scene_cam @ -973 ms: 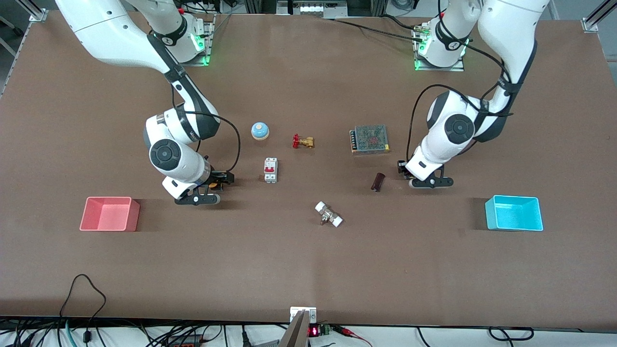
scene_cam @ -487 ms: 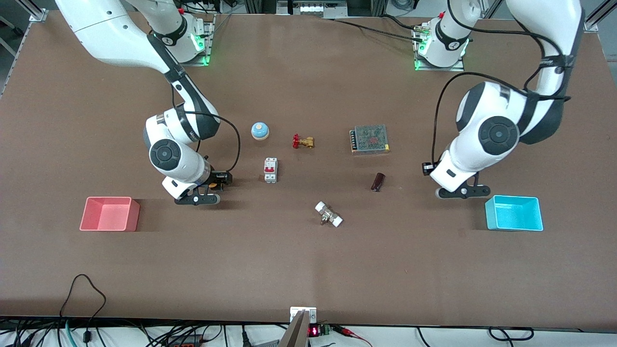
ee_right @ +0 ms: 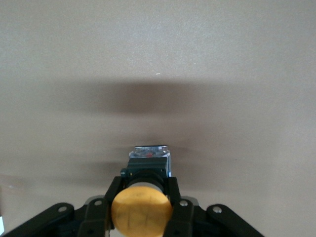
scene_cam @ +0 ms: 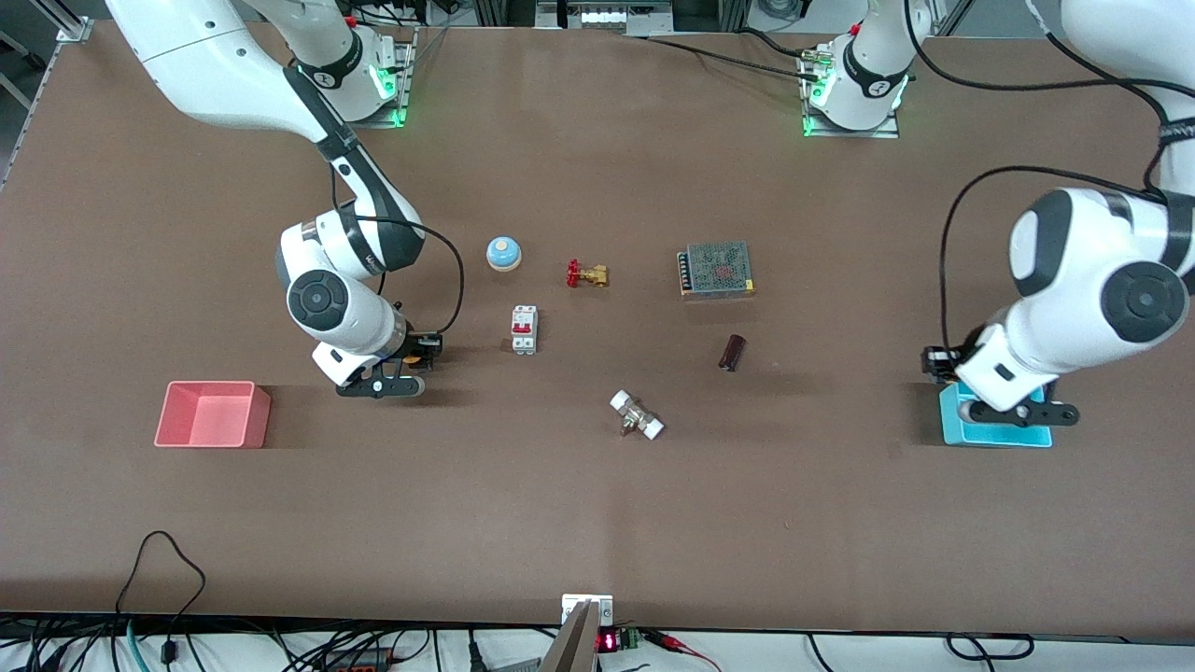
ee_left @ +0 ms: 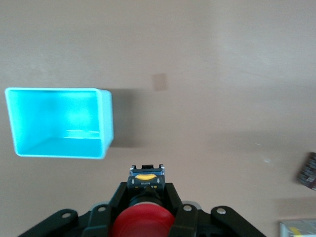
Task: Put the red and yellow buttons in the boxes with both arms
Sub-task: 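Carry the yellow button over the pink box while the left gripper carries red, then lower the yellow button into the pink box while the left gripper lowers red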
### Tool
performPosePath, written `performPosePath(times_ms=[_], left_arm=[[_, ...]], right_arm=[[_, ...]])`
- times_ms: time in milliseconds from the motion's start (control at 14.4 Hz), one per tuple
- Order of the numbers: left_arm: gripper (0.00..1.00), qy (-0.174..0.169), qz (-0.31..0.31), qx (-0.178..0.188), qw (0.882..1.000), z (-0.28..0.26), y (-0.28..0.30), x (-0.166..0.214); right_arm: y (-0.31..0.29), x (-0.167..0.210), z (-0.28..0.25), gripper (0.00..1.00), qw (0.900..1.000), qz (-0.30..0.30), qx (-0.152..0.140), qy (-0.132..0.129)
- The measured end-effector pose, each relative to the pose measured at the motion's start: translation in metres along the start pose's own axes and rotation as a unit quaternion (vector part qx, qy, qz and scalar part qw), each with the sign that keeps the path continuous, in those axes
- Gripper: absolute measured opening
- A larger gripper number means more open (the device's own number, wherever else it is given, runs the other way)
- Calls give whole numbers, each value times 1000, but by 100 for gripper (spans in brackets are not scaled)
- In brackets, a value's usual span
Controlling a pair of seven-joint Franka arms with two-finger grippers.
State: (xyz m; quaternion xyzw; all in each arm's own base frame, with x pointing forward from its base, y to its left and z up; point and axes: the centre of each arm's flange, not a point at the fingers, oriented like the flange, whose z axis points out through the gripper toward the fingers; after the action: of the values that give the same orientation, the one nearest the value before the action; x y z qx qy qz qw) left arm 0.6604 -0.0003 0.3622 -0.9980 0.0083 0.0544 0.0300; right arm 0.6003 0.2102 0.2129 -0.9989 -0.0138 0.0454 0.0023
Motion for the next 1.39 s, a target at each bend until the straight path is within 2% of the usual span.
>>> performPosePath(times_ms=[139,278,417,556,765,973,1112,1251,1390], left_arm=[[35,-12,-1,15,1000,25,-19,11],[35,-13,-3,28,1000,49,-38,19],[35,6,0,33,999,66,-66,27],[35,28,21,29,999,80,-96,32],[35,36,26,25,999,97,-120,34],[35,37,18,21,999,115,-132,34],[35,35,11,18,999,128,-141,33],[35,33,3,8,999,134,-143,33],[35,34,-5,-7,999,135,-140,33]], right_arm=[[5,6,-9,40,1000,5,2,8],[21,16,-40,40,1000,10,-3,11],[51,24,-93,40,1000,4,-9,6],[93,30,-146,40,1000,-8,1,7],[176,38,-185,40,999,-40,-9,23],[249,41,-183,40,998,-47,-23,24],[275,46,-172,40,998,-34,-25,36],[287,53,-157,40,999,-16,-12,50],[294,58,-136,40,999,-2,-1,49]])
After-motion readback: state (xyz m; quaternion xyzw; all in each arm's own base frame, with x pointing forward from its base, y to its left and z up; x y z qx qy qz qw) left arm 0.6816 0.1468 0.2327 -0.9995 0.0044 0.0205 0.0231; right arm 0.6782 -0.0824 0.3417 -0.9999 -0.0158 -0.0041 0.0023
